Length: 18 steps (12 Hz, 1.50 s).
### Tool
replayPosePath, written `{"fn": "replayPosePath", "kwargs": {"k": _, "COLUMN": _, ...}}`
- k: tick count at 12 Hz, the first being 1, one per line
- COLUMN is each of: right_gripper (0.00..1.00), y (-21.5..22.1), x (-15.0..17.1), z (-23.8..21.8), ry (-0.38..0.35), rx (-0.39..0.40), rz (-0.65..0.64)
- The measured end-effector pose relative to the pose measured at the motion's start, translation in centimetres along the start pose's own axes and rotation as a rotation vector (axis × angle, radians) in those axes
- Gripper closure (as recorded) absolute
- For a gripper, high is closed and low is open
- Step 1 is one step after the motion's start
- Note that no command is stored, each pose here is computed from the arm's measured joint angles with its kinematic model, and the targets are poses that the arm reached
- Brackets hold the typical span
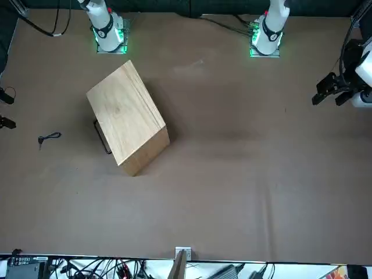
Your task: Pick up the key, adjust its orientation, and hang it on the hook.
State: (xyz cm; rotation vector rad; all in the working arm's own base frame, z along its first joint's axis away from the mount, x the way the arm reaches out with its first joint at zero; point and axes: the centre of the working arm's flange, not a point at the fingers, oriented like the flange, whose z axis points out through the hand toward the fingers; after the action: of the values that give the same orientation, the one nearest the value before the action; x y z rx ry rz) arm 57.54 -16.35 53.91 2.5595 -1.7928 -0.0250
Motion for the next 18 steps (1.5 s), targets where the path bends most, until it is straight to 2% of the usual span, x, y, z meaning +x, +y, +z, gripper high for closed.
{"fn": "replayPosePath", "kwargs": {"k": 6, "right_gripper": 0.0, "y": 2.0, "x": 3.6, "z": 1.9, "ry": -0.015, "rx": -0.02, "rz": 0.105}}
{"fn": "replayPosePath", "kwargs": {"k": 10, "right_gripper": 0.0, "y": 1.5, "x": 5.4, "z": 7.4, "ry": -0.017, "rx": -0.031, "rz": 0.112}}
{"fn": "replayPosePath", "kwargs": {"k": 15, "right_gripper": 0.0, "y": 3.5, "x": 7.8, "z": 17.1, "ry": -0.029, "rx": -0.047, "rz": 0.084}}
{"fn": "replayPosePath", "kwargs": {"k": 18, "right_gripper": 0.0, "y": 4.3, "x": 8.2, "z": 22.5, "ry": -0.018, "rx": -0.035, "rz": 0.085}}
